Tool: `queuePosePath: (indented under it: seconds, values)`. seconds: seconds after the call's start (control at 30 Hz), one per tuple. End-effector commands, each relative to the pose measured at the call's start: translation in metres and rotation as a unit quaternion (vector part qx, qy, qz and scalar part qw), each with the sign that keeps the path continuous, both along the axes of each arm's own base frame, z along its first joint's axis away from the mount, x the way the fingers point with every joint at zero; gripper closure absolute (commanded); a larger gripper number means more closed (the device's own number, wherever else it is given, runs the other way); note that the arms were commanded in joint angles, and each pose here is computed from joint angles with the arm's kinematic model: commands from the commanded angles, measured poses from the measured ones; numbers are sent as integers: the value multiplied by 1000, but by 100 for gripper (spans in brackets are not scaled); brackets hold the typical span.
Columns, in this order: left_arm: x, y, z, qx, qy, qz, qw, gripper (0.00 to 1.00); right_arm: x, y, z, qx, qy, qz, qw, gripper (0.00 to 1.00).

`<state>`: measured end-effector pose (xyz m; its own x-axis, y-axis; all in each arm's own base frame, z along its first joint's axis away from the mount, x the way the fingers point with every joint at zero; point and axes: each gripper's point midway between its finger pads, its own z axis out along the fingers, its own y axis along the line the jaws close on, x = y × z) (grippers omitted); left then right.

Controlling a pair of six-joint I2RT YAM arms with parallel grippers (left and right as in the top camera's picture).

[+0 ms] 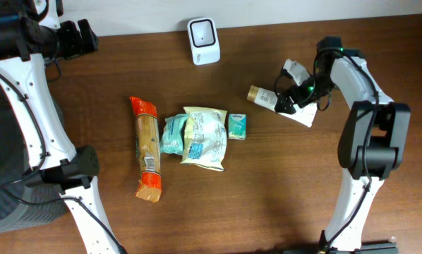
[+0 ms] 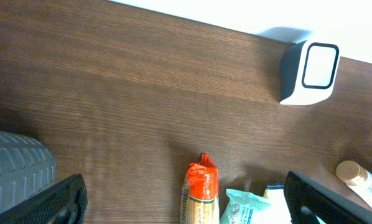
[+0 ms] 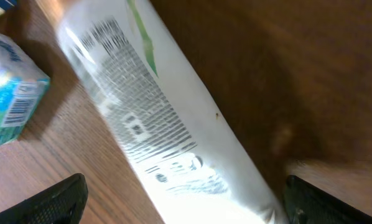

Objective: Scan the item barcode

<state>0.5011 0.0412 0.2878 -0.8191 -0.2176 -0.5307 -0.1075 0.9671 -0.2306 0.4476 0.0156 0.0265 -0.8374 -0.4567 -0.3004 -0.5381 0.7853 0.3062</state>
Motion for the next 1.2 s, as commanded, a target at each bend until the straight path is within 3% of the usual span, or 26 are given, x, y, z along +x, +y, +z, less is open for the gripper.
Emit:
queuePosePath:
  seconds: [0.0, 0.13, 0.2, 0.27, 0.43, 0.5, 0.53, 0.57, 0.7, 0.77, 0.83, 0.97, 1.17]
  values:
    - [-2, 2, 4, 5, -6, -5, 1000, 1, -11, 7, -21, 29, 35, 5, 999, 1]
    - [-2, 2, 4, 5, -6, -5, 1000, 1, -23, 21, -14, 71, 92, -50, 992, 2]
    - [-2, 2, 4, 5, -6, -5, 1000, 1, -43, 42, 2, 140, 143, -57, 978, 14]
    - [-2, 2, 4, 5, -6, -5, 1000, 1, -56, 48, -1, 147, 169, -57, 973, 31]
    - [-2, 2, 4, 5, -6, -5, 1000, 1, -66, 54, -40, 143, 193, -111, 964, 47]
    - [-2, 2, 4, 5, -6, -5, 1000, 1, -67, 62, -48, 137, 192, -116, 965, 62]
    - [-2, 2, 4, 5, -6, -5, 1000, 1, -62, 64, -52, 122, 193, -132, 964, 93]
    - [-2, 2, 4, 5, -6, -5, 1000, 1, -57, 65, -55, 111, 196, -158, 961, 96]
    - [-2, 2, 4, 5, -6, -5, 1000, 1, -39, 65, -18, 117, 181, -184, 959, 96]
    - [-2, 2, 4, 5, -6, -5, 1000, 1, -22, 72, 76, 149, 97, -150, 973, 96]
    - [-2, 2, 4, 5, -6, -5, 1000, 1, -21, 78, 138, 179, 32, -133, 974, 96]
    - [-2, 2, 4, 5, -6, -5, 1000, 1, -54, 92, 247, 198, -96, -93, 971, 96]
    - [-2, 2, 4, 5, -6, -5, 1000, 1, -78, 124, 290, 196, -142, -61, 968, 96]
